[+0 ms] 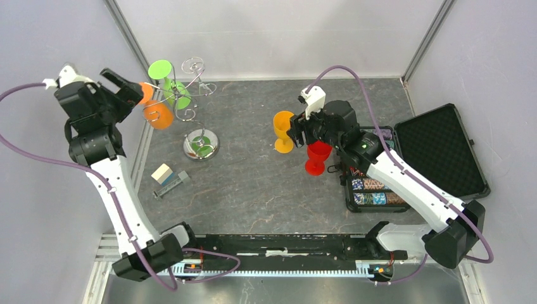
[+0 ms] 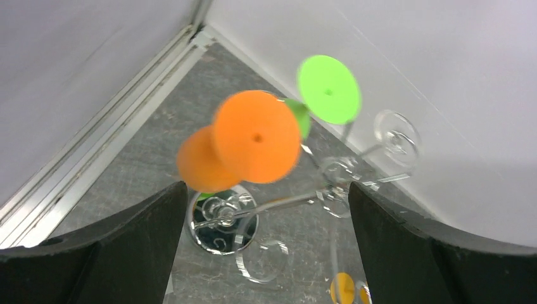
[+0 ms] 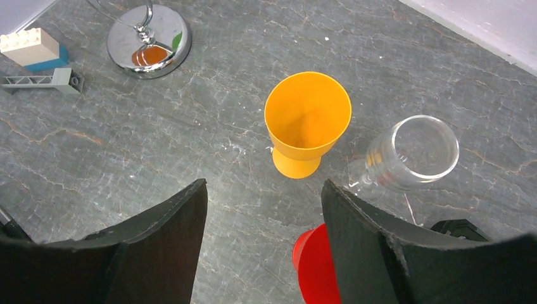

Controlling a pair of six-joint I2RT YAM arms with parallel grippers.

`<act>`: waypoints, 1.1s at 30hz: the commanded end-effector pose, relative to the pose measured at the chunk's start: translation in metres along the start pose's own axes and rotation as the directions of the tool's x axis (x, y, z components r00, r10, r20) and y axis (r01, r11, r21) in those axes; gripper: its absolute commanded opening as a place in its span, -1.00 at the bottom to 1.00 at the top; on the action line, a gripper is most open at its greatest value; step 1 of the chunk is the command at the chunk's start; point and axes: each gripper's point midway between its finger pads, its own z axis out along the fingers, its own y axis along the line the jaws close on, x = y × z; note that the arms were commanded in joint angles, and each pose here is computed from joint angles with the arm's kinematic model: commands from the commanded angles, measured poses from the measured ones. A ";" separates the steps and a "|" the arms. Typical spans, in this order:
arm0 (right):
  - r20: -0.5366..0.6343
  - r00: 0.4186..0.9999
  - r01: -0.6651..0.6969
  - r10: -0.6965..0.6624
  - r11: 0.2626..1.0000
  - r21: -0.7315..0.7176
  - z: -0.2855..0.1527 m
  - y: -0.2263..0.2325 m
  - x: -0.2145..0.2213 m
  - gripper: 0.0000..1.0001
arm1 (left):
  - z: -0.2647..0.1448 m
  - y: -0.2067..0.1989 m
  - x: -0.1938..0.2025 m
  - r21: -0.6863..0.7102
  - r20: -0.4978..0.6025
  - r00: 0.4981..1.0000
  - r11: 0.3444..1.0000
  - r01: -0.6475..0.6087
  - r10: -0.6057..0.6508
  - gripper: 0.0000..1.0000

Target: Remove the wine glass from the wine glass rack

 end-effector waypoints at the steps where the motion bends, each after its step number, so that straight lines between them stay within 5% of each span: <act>1: 0.062 0.998 -0.017 0.018 1.000 -0.016 -0.003 0.002 -0.011 0.43 | 0.012 0.031 0.006 0.001 -0.033 0.980 0.981 0.195 -0.194 1.00; 12: 0.096 0.995 -0.019 0.021 1.000 -0.021 -0.025 0.002 0.029 0.44 | 0.035 0.039 0.014 0.185 -0.016 0.902 0.886 0.426 -0.431 1.00; 19: 0.116 0.993 -0.012 0.016 0.999 -0.030 -0.031 0.002 0.043 0.45 | 0.055 0.034 0.017 0.297 -0.065 0.839 0.792 0.534 -0.541 0.79; 33: 0.101 0.995 0.008 -0.005 0.999 -0.035 -0.025 0.003 0.054 0.45 | 0.069 0.044 0.029 0.251 -0.113 0.810 0.772 0.583 -0.575 0.04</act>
